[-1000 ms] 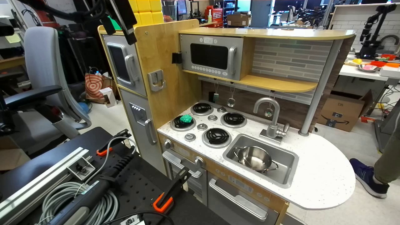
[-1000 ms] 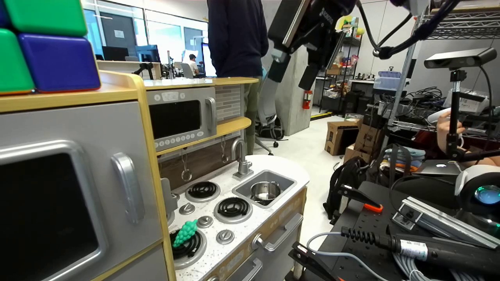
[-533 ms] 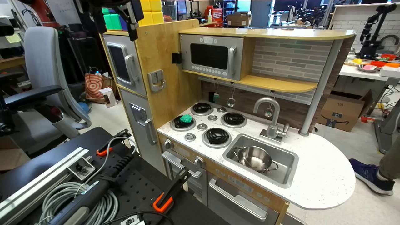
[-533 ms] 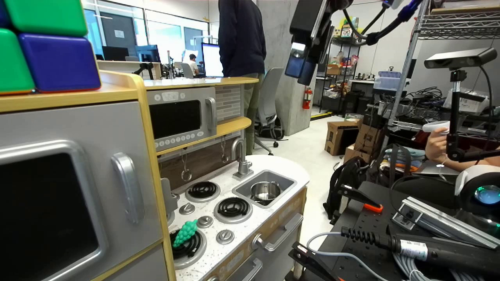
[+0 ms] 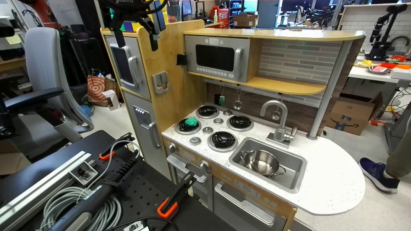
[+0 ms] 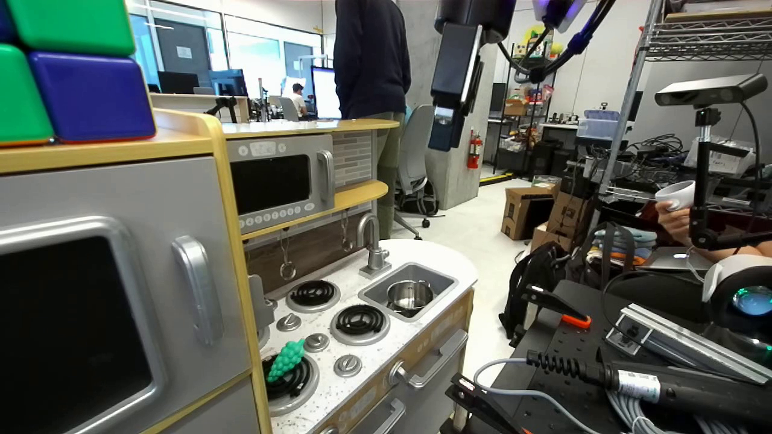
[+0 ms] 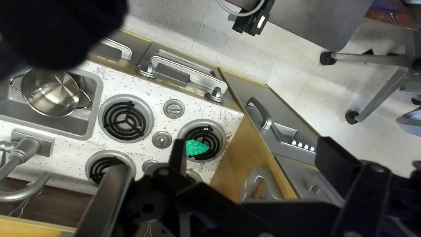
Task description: Put the toy into the silver pot.
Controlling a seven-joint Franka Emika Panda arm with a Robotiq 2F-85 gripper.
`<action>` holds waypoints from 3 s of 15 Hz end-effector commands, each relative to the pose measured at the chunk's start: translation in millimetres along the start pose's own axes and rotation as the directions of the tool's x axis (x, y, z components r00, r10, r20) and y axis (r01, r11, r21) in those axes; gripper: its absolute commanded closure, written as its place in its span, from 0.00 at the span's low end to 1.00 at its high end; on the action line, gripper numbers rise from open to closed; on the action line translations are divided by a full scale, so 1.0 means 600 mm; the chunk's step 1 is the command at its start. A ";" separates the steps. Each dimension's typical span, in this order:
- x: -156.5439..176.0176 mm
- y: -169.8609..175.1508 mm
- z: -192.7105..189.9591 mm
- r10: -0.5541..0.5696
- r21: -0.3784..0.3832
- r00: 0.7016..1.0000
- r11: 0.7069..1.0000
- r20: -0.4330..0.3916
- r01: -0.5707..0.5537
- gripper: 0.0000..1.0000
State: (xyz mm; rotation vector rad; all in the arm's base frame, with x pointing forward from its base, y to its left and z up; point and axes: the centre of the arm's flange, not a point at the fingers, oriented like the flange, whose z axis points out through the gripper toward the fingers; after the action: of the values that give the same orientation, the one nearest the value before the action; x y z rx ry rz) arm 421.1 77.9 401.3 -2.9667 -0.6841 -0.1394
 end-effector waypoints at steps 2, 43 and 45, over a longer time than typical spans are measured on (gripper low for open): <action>0.005 0.001 0.004 -0.002 -0.001 1.000 1.000 0.006 0.002 0.00; 0.219 0.112 0.197 -0.367 -0.213 0.912 0.891 0.183 0.401 0.00; 0.249 0.108 0.232 -0.331 -0.205 0.920 0.905 0.212 0.373 0.00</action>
State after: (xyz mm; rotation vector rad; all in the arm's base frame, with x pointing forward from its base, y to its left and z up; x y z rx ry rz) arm 552.7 78.7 296.6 -3.0246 -1.3695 -0.0882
